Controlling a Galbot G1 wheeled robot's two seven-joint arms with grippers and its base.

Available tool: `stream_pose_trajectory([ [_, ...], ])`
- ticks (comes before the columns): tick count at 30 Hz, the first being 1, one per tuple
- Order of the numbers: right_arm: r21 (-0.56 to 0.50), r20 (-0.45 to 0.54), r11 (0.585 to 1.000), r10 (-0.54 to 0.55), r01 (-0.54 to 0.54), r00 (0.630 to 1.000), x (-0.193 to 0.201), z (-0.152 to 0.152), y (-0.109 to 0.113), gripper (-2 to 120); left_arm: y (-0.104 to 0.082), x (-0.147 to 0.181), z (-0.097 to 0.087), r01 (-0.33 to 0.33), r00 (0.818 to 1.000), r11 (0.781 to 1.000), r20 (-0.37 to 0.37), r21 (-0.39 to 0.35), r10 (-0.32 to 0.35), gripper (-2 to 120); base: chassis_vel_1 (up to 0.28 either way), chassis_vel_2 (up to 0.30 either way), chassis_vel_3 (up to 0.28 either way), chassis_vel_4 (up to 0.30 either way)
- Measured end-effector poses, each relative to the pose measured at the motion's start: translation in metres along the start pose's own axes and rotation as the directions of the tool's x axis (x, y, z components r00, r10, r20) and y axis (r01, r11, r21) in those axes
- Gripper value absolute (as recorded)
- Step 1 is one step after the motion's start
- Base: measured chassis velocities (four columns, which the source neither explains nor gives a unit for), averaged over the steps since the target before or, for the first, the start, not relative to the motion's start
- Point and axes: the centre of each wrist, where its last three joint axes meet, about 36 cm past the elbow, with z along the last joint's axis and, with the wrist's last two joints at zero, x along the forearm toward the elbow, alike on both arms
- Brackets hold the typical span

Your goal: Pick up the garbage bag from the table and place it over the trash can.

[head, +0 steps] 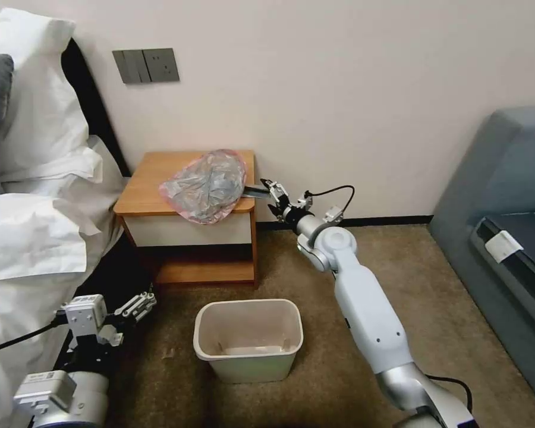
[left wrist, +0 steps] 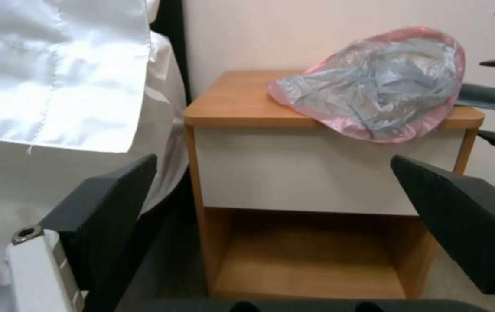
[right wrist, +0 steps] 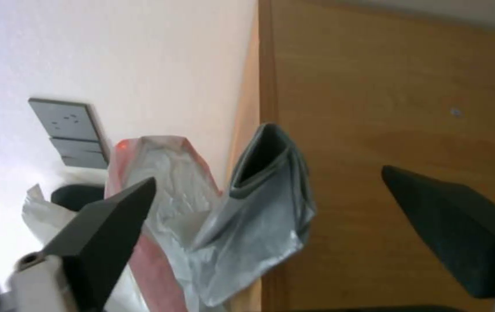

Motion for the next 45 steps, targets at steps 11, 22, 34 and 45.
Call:
stream_pose_trajectory([
  [11,0.005,0.008,1.0,-0.002,0.002,1.0,-0.003,0.004,0.001,58,0.0,0.0,0.0,0.007,1.0,1.0,0.002,0.003,-0.007,100,0.0,0.0,0.0,0.0],
  [22,0.015,0.021,1.0,0.011,-0.011,1.0,0.002,0.001,0.0,14,0.0,0.0,0.0,0.007,1.0,1.0,0.004,0.003,-0.007,100,0.0,0.0,0.0,0.0],
  [34,0.023,0.008,1.0,0.02,-0.02,1.0,0.022,0.007,0.004,0,0.0,-0.001,0.0,0.005,1.0,1.0,0.021,0.004,-0.005,100,0.0,0.0,0.0,0.0],
  [45,-0.007,-0.016,0.995,0.104,-0.104,0.994,0.08,0.041,0.005,0,-0.002,-0.001,0.0,0.001,0.999,1.0,0.034,0.001,-0.001,100,0.0,0.0,0.0,0.0],
])
